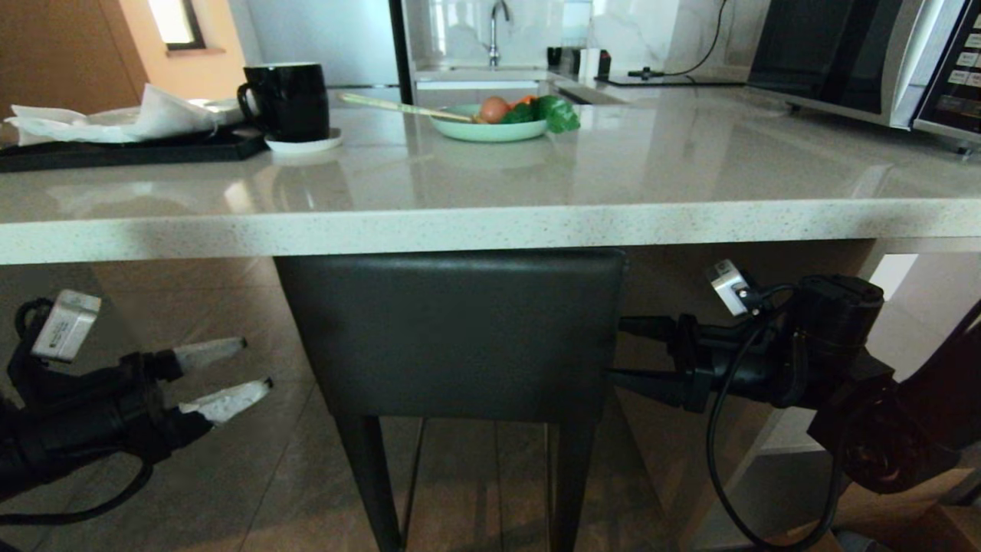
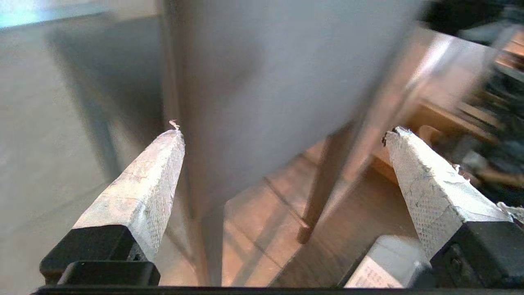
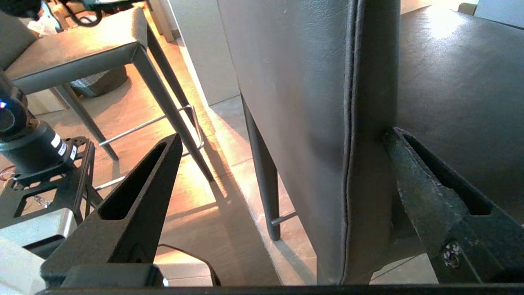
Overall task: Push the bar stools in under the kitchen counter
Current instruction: Pull the gray chair out from under the dining table
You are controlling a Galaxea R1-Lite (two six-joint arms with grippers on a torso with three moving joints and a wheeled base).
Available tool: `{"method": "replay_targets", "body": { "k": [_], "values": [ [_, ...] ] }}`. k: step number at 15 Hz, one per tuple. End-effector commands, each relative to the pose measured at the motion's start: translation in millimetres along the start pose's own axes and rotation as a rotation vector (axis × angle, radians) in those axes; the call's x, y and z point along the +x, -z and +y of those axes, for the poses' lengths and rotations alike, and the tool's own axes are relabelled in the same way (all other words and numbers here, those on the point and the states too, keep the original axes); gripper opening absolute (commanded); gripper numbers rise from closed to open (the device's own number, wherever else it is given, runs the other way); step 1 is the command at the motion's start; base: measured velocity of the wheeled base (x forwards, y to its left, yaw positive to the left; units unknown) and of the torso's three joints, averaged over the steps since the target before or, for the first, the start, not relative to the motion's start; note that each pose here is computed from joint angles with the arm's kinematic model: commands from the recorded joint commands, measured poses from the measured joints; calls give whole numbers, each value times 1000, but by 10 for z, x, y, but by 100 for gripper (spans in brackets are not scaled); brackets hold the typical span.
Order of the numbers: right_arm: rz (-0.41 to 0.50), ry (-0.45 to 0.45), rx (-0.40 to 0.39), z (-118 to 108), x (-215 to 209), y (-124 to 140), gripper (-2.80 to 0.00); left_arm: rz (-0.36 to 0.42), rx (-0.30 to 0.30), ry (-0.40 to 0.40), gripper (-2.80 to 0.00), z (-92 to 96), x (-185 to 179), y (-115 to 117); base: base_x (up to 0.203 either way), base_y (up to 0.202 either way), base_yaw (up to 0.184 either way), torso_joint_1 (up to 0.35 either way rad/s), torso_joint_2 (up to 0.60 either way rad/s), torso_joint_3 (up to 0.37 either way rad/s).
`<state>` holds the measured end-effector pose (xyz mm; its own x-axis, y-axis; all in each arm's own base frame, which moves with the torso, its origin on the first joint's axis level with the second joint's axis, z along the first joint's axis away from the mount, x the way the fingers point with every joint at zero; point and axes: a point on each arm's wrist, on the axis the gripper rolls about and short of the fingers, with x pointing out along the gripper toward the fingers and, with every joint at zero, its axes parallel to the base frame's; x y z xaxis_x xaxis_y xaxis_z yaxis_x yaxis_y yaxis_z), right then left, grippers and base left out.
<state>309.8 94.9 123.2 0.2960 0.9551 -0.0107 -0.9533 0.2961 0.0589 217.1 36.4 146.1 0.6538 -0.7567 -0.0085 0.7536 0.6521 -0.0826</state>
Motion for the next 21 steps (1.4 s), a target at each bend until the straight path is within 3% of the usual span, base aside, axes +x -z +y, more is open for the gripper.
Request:
{"method": "replay_targets", "body": {
  "k": [1, 6, 10, 13, 15, 19, 21],
  "values": [
    [-3, -6, -4, 4, 4, 0, 0, -2, 13, 60, 0, 126, 51, 2, 0, 0, 0, 0, 0, 0],
    [0, -6, -2, 7, -3, 10, 0, 5, 17, 175, 0, 487, 398, 315, 0, 0, 0, 0, 0, 0],
    [-3, -15, -5, -29, 42, 32, 0, -22, 75, 197, 0, 787, 597, 293, 0, 0, 0, 0, 0, 0],
    [2, -16, 1, -39, 47, 71, 0, -30, 75, 198, 0, 886, 661, 283, 0, 0, 0, 0, 0, 0],
    [7, -17, 7, -51, 54, 104, 0, -27, 65, 242, 0, 820, 742, 276, 0, 0, 0, 0, 0, 0],
    [-2, -30, -6, -43, 107, 120, 0, -28, 64, 361, 0, 476, 1076, 237, 0, 0, 0, 0, 0, 0],
    [-5, -27, -10, -46, 109, 119, 0, -33, 64, 359, 0, 345, 1173, 236, 0, 0, 0, 0, 0, 0]
  ]
}}
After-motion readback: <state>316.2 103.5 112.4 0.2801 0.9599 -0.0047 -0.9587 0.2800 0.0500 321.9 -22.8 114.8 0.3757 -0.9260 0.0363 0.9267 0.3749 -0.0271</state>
